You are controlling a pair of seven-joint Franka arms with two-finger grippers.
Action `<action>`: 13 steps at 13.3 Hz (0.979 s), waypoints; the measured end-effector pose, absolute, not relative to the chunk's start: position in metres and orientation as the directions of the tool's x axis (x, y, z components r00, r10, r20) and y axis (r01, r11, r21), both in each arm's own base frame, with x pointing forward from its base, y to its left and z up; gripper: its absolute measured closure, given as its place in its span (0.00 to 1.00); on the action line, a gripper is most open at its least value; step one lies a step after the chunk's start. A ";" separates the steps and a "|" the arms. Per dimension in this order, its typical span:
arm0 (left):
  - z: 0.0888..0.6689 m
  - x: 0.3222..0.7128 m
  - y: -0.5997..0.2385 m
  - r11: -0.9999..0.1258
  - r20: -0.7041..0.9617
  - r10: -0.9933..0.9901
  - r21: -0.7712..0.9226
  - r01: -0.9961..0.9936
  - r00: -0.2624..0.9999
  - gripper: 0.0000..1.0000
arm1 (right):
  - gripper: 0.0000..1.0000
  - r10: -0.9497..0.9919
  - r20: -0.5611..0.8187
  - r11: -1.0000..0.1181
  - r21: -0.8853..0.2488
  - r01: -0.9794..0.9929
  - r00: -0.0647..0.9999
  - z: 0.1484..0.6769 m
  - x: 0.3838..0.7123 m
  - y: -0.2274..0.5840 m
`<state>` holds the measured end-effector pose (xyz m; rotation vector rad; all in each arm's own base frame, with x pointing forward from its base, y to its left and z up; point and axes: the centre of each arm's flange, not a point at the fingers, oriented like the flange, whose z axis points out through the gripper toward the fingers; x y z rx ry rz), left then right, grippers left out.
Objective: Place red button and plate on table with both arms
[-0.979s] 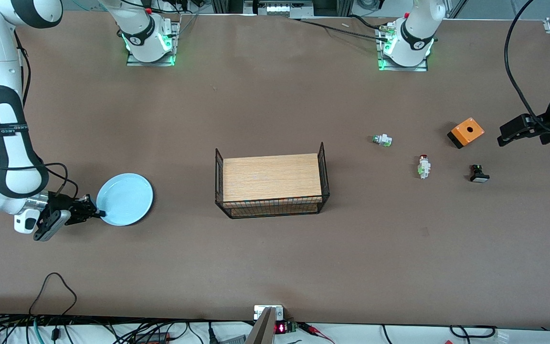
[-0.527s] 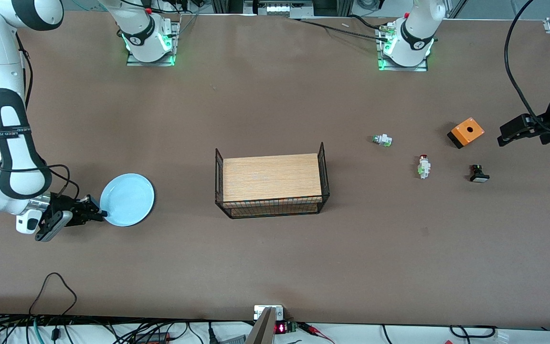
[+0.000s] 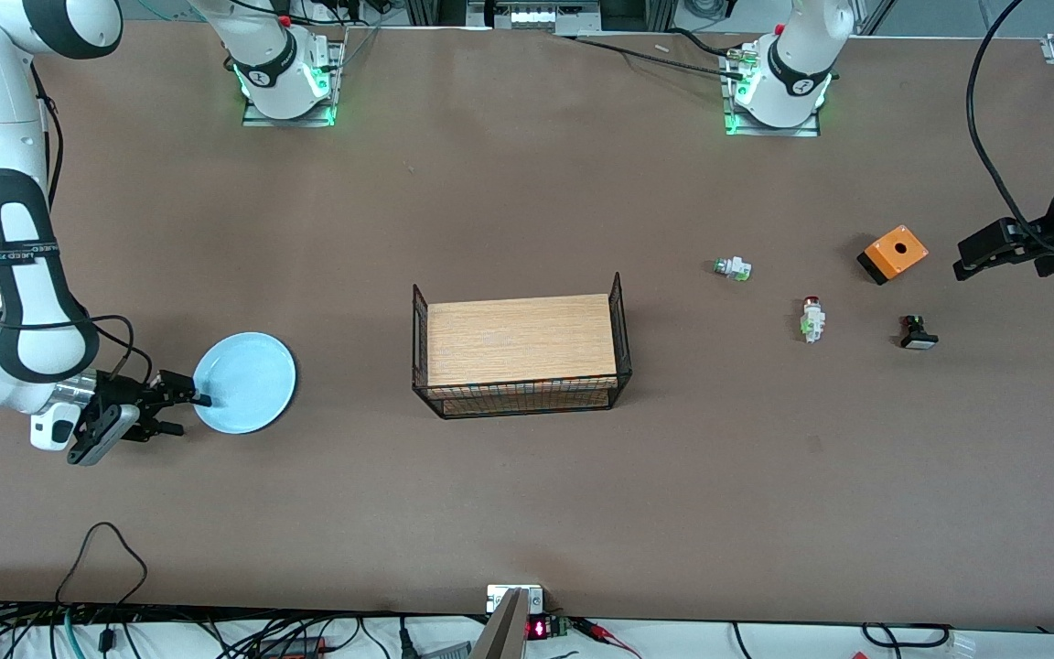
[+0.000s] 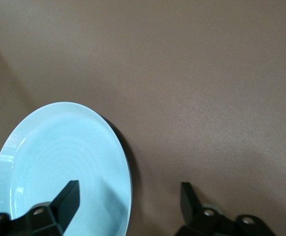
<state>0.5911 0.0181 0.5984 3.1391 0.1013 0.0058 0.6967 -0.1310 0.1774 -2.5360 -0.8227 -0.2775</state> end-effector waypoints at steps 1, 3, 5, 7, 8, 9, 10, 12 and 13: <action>0.598 0.591 0.018 -0.998 0.004 0.064 0.001 0.064 0.998 0.00 | 0.00 0.497 0.329 -0.712 -0.376 0.594 0.803 0.179 0.697 -0.129; 0.598 0.591 0.018 -0.998 0.004 0.064 0.001 0.064 0.998 0.00 | 0.00 0.489 0.349 -0.699 -0.391 0.599 0.799 0.191 0.704 -0.125; 0.598 0.591 0.018 -0.998 0.004 0.064 0.001 0.064 0.998 0.00 | 0.00 0.470 0.348 -0.695 -0.421 0.583 0.811 0.218 0.716 -0.118; 0.599 0.591 0.017 -0.998 0.005 0.063 0.001 0.063 0.998 0.00 | 0.00 0.434 0.310 -0.711 -0.459 0.533 0.846 0.254 0.726 -0.103; 0.599 0.591 0.016 -0.998 0.005 0.061 0.001 0.061 0.998 0.00 | 0.00 0.421 0.268 -0.728 -0.470 0.499 0.867 0.274 0.729 -0.092; 0.600 0.591 0.016 -0.998 0.006 0.060 0.001 0.060 0.998 0.00 | 0.00 0.409 0.211 -0.755 -0.468 0.459 0.888 0.297 0.731 -0.080; 0.600 0.590 0.015 -0.998 0.007 0.060 0.001 0.060 0.998 0.00 | 0.00 0.390 0.144 -0.794 -0.447 0.412 0.909 0.324 0.732 -0.066; 0.602 0.590 0.015 -0.998 0.009 0.060 0.001 0.060 0.998 0.00 | 0.00 0.342 0.032 -0.868 -0.372 0.329 0.939 0.386 0.726 -0.036; 0.602 0.589 0.015 -0.998 0.010 0.060 0.001 0.060 0.998 0.00 | 0.00 0.317 -0.004 -0.895 -0.332 0.298 0.948 0.417 0.719 -0.021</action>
